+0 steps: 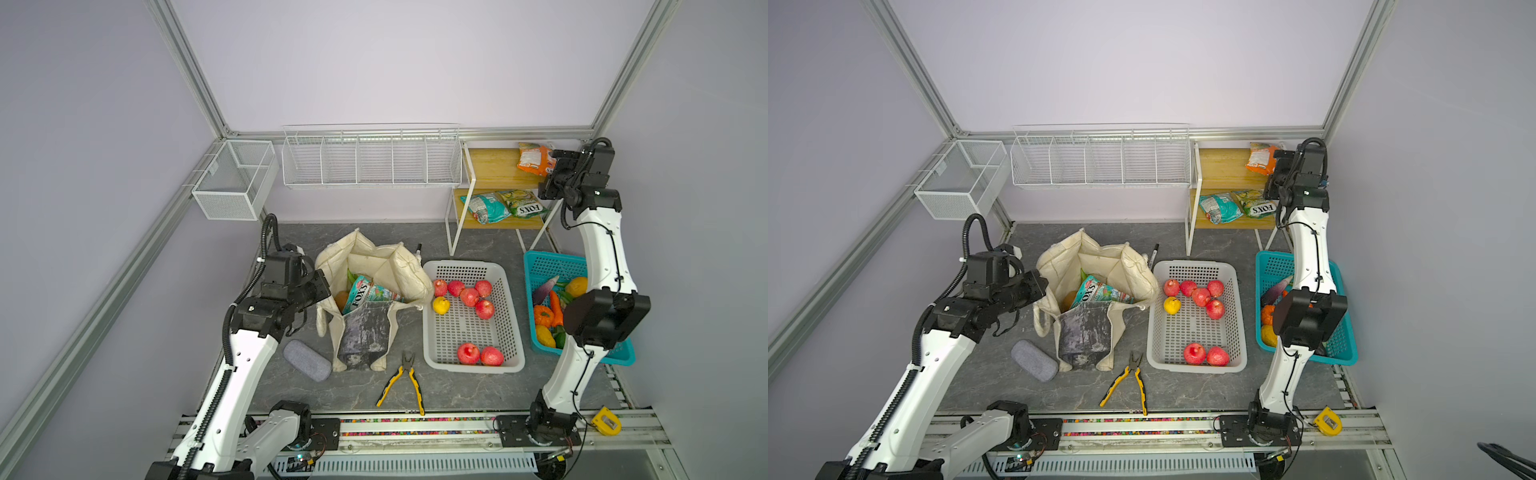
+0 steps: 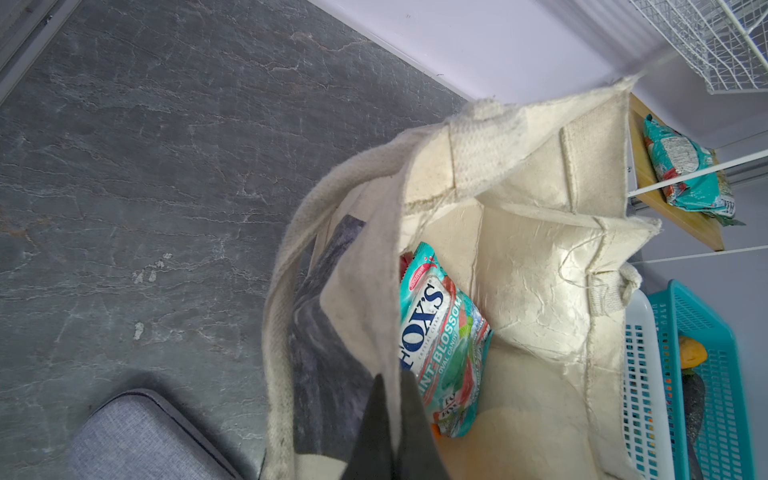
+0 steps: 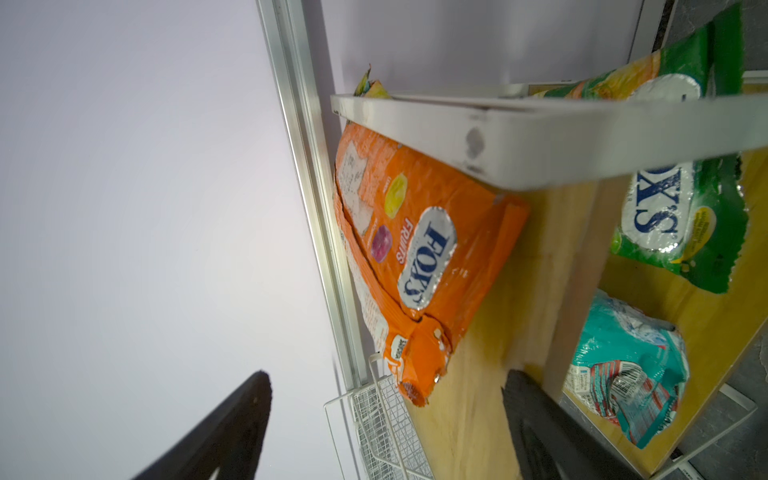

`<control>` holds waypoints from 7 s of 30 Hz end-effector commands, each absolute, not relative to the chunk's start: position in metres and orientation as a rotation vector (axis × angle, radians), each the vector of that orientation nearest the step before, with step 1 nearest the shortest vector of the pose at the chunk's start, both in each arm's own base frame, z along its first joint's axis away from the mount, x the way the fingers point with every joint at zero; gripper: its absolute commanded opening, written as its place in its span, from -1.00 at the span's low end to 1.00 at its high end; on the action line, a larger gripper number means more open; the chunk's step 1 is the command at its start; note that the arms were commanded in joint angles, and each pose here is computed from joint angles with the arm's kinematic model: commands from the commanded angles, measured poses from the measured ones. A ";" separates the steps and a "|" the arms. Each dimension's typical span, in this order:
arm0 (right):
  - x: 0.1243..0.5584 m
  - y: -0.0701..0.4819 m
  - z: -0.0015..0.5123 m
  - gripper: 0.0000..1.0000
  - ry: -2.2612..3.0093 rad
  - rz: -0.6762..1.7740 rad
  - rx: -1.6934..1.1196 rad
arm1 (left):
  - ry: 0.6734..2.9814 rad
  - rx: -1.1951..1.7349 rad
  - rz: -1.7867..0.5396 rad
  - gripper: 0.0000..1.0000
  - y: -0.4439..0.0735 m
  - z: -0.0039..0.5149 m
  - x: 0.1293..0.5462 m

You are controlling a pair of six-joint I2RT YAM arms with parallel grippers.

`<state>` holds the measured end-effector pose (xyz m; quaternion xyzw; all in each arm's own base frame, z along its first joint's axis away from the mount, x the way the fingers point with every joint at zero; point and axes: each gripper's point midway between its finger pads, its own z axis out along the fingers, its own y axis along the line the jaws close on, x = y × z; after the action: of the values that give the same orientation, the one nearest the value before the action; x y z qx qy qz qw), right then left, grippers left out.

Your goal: Place the food into the grocery bag and tie it

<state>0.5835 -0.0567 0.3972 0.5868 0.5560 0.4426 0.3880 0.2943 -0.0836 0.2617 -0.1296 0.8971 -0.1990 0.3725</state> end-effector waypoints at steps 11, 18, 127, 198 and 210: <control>0.613 -0.066 0.371 0.61 1.364 1.159 1.608 | 2.292 -0.316 -0.500 -1.00 -0.084 0.262 0.298; 0.620 -0.069 0.364 0.11 1.340 1.165 1.617 | 2.293 -0.318 -0.497 -1.00 -0.085 0.261 0.299; 0.308 0.445 0.210 -0.68 2.469 0.962 -0.723 | 2.267 -0.374 -0.432 -1.00 -0.070 0.274 0.291; 0.311 0.378 0.296 -0.86 2.544 0.593 -0.567 | 2.163 -0.231 -0.625 -1.00 -0.111 0.328 0.340; 0.284 0.421 0.255 -0.80 2.625 0.767 -0.601 | 2.213 -0.234 -0.646 -1.00 -0.117 0.310 0.346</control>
<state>0.2989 0.3940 0.2463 -0.1993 0.9387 0.2172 0.1787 0.3380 -0.1097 0.2815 -0.1088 0.8979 -0.2289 0.3598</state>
